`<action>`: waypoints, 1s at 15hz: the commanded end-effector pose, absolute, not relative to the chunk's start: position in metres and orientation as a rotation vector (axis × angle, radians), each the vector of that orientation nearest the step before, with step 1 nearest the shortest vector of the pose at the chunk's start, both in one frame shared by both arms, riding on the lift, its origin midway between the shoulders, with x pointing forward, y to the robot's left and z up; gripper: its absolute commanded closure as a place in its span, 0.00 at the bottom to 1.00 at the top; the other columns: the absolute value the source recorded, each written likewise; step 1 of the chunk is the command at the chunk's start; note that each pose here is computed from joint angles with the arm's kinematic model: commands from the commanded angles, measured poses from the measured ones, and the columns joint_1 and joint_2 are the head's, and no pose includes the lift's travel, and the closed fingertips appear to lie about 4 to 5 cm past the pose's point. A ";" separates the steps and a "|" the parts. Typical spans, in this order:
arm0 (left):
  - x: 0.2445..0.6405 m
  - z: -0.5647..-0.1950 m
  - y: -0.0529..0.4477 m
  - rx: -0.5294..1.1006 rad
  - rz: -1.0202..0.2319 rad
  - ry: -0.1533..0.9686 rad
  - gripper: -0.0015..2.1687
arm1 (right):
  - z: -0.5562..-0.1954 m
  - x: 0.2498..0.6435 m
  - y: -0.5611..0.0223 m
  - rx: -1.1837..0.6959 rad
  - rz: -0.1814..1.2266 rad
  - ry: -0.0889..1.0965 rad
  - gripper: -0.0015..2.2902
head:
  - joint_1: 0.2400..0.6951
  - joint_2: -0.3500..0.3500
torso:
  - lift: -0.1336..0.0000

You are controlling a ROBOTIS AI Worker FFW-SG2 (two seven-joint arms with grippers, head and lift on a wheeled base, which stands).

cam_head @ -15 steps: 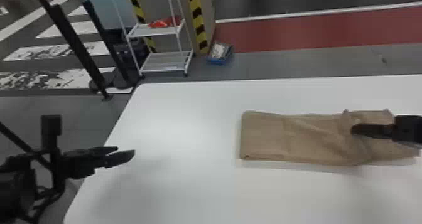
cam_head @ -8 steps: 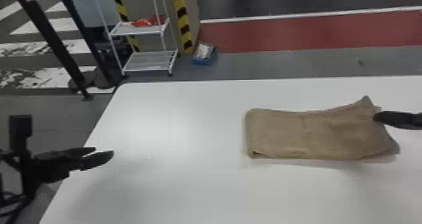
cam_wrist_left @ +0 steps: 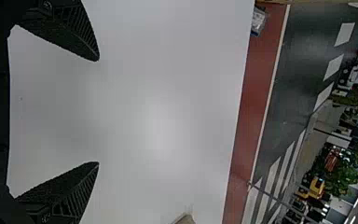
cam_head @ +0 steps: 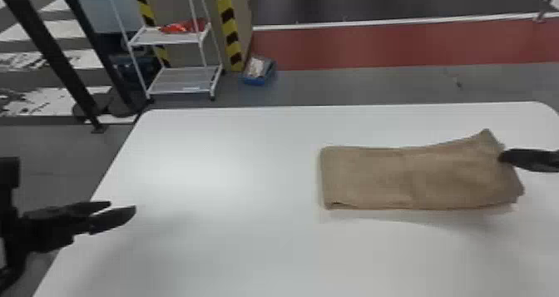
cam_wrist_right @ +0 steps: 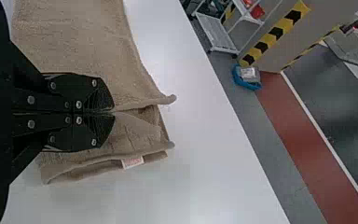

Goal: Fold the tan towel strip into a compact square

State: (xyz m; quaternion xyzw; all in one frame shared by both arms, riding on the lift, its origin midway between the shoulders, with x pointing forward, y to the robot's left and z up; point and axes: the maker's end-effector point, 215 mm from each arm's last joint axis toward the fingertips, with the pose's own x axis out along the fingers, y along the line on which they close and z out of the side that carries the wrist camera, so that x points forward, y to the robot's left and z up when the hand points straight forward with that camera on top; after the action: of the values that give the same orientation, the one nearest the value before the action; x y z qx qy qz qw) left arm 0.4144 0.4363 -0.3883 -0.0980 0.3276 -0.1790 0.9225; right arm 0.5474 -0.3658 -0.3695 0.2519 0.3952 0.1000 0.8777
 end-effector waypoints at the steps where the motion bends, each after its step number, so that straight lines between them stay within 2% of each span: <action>1: 0.414 -0.390 0.433 -0.205 -0.370 0.673 0.04 | -0.375 0.538 -0.387 0.504 0.178 0.841 0.51 | 1.00 0.63 | 0.04; 2: 0.413 -0.392 0.431 -0.206 -0.373 0.676 0.04 | -0.384 0.536 -0.393 0.495 0.162 0.852 0.51 | 1.00 0.61 | 0.04; 3: 0.413 -0.391 0.428 -0.208 -0.375 0.676 0.04 | -0.400 0.533 -0.393 0.493 0.155 0.889 0.35 | 1.00 0.59 | 0.04; 4: 0.411 -0.394 0.426 -0.215 -0.371 0.684 0.04 | -0.408 0.533 -0.393 0.481 0.150 0.902 0.07 | 1.00 0.58 | 0.04; 5: 0.409 -0.395 0.425 -0.216 -0.371 0.686 0.04 | -0.408 0.534 -0.396 0.483 0.146 0.904 0.00 | 1.00 0.57 | 0.04; 9: 0.406 -0.398 0.429 -0.216 -0.361 0.692 0.04 | -0.399 0.533 -0.435 0.388 0.085 0.904 0.01 | 1.00 0.53 | 0.04; 15: 0.407 -0.399 0.426 -0.218 -0.364 0.692 0.04 | -0.428 0.541 -0.426 0.302 0.103 0.917 0.03 | 1.00 0.48 | 0.04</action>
State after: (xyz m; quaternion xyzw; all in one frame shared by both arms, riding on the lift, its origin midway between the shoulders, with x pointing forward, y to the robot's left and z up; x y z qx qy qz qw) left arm 0.4066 0.4267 -0.3994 -0.1064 0.3373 -0.1766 0.9185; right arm 0.5371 -0.4335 -0.4182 0.1563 0.4406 0.0425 0.8830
